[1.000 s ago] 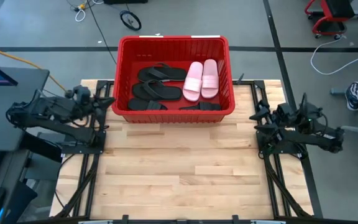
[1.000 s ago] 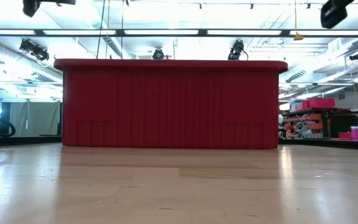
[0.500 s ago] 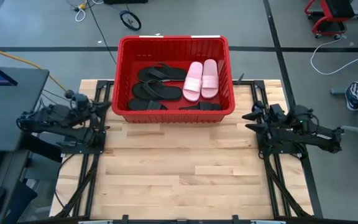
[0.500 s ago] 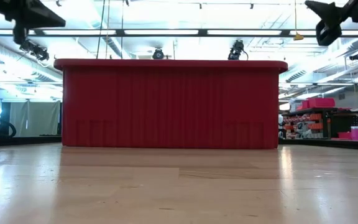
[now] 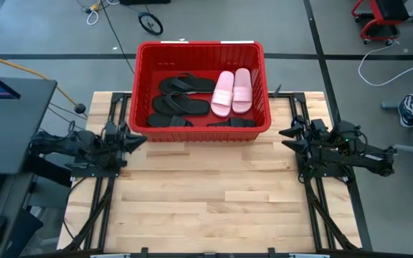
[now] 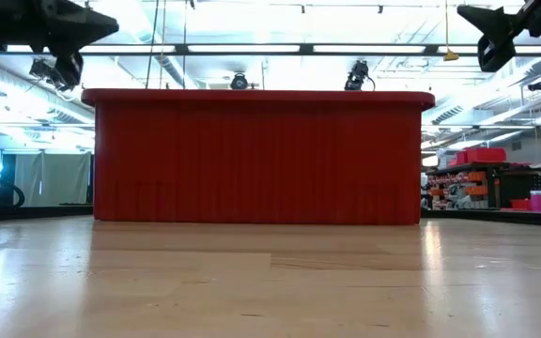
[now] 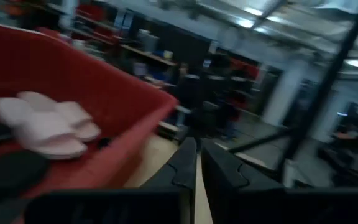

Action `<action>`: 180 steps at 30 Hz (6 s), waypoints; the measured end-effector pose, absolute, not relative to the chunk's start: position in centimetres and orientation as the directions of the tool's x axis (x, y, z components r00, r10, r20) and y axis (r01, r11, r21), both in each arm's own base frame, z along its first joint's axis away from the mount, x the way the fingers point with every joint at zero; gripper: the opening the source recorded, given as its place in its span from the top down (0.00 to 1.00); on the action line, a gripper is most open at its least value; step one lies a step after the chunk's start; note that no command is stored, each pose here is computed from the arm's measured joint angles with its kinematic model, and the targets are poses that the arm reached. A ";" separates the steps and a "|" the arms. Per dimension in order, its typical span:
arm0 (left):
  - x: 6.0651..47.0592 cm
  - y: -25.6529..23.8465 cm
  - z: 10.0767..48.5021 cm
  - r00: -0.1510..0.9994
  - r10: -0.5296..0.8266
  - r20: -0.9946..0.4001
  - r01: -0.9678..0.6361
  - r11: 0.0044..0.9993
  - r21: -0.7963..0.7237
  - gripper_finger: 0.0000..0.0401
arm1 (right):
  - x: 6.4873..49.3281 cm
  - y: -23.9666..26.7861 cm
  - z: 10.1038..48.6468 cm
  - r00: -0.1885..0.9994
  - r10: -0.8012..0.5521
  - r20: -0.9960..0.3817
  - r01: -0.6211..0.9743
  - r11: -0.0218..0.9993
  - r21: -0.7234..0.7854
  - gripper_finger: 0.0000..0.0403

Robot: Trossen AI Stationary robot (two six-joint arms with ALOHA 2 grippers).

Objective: Pick and place slides into bin
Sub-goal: Return to Home Position

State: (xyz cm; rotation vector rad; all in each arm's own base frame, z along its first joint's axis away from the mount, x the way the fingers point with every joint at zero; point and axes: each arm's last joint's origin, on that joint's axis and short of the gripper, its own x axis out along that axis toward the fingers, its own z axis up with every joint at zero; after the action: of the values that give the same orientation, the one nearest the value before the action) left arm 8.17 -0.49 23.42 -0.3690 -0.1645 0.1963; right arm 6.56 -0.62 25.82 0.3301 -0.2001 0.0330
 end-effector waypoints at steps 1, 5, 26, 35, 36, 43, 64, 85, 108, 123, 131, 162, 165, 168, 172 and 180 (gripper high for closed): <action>8.4 -0.6 23.0 0.973 0.193 0.129 -0.133 0.919 -0.371 0.92 | 6.6 -0.6 25.8 0.980 -0.001 0.199 -0.064 0.946 0.319 0.49; 9.0 -0.9 21.4 0.985 0.132 0.110 -0.080 0.921 -0.381 0.92 | 6.6 -0.6 25.7 0.983 -0.001 0.183 -0.058 0.945 0.321 0.49; 9.9 -1.2 18.1 0.987 0.085 0.139 -0.029 0.933 -0.359 0.92 | 6.7 -0.6 25.2 0.991 -0.002 0.135 -0.039 0.954 0.297 0.49; 9.8 -1.2 18.1 0.985 0.087 0.147 -0.029 0.932 -0.361 0.90 | 7.4 -0.6 24.7 0.998 0.037 0.060 -0.051 0.964 0.260 0.49; 9.9 -1.2 18.1 0.985 0.087 0.146 -0.029 0.932 -0.361 0.90 | 7.5 -0.7 24.7 0.998 0.036 0.053 -0.049 0.964 0.261 0.49; 9.9 -1.2 18.1 0.985 0.087 0.146 -0.029 0.932 -0.361 0.92 | 7.9 -0.7 24.7 0.998 0.037 0.057 -0.050 0.968 0.247 0.49; 9.9 -1.2 18.1 0.985 0.087 0.147 -0.029 0.932 -0.361 0.91 | 9.9 -1.0 19.5 0.979 0.068 0.190 -0.126 0.940 0.318 0.49; 9.9 -1.2 18.1 0.985 0.088 0.147 -0.029 0.933 -0.360 0.91 | 10.3 -1.2 16.7 0.999 0.010 -0.048 0.007 0.941 0.340 0.49; 9.9 -1.2 18.1 0.985 0.088 0.146 -0.029 0.932 -0.360 0.90 | 10.3 -1.2 16.7 0.999 0.012 -0.047 0.005 0.941 0.339 0.49; 9.9 -1.2 18.1 0.985 0.088 0.146 -0.029 0.932 -0.360 0.91 | 10.3 -1.2 16.7 0.999 0.012 -0.047 0.005 0.941 0.339 0.49; 9.9 -1.2 18.1 0.985 0.088 0.146 -0.029 0.932 -0.360 0.91 | 10.3 -1.2 16.7 0.999 0.012 -0.046 0.005 0.941 0.339 0.49; 9.9 -1.2 18.1 0.985 0.088 0.146 -0.029 0.932 -0.360 0.93 | 10.3 -1.2 16.7 0.999 0.012 -0.046 0.005 0.941 0.339 0.49; 9.9 -1.2 18.1 0.985 0.088 0.146 -0.029 0.932 -0.360 0.93 | 10.3 -1.2 16.7 0.999 0.012 -0.046 0.005 0.941 0.339 0.49; 9.9 -1.2 18.1 0.985 0.088 0.146 -0.029 0.933 -0.360 0.91 | 10.3 -1.2 16.7 0.999 0.011 -0.046 0.005 0.941 0.339 0.49; 9.9 -1.2 18.1 0.985 0.088 0.146 -0.029 0.933 -0.360 0.90 | 10.3 -1.2 16.7 0.999 0.011 -0.046 0.005 0.941 0.339 0.49; 9.9 -1.2 18.1 0.985 0.087 0.147 -0.029 0.933 -0.360 0.92 | 10.3 -1.2 16.7 0.999 0.011 -0.045 0.005 0.941 0.339 0.49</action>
State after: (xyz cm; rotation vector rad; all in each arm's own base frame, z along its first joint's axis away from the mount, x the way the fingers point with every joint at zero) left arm 9.86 -1.22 18.10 -0.3650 -0.1617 0.0599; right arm 10.26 -1.19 16.73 0.3458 0.0470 0.0034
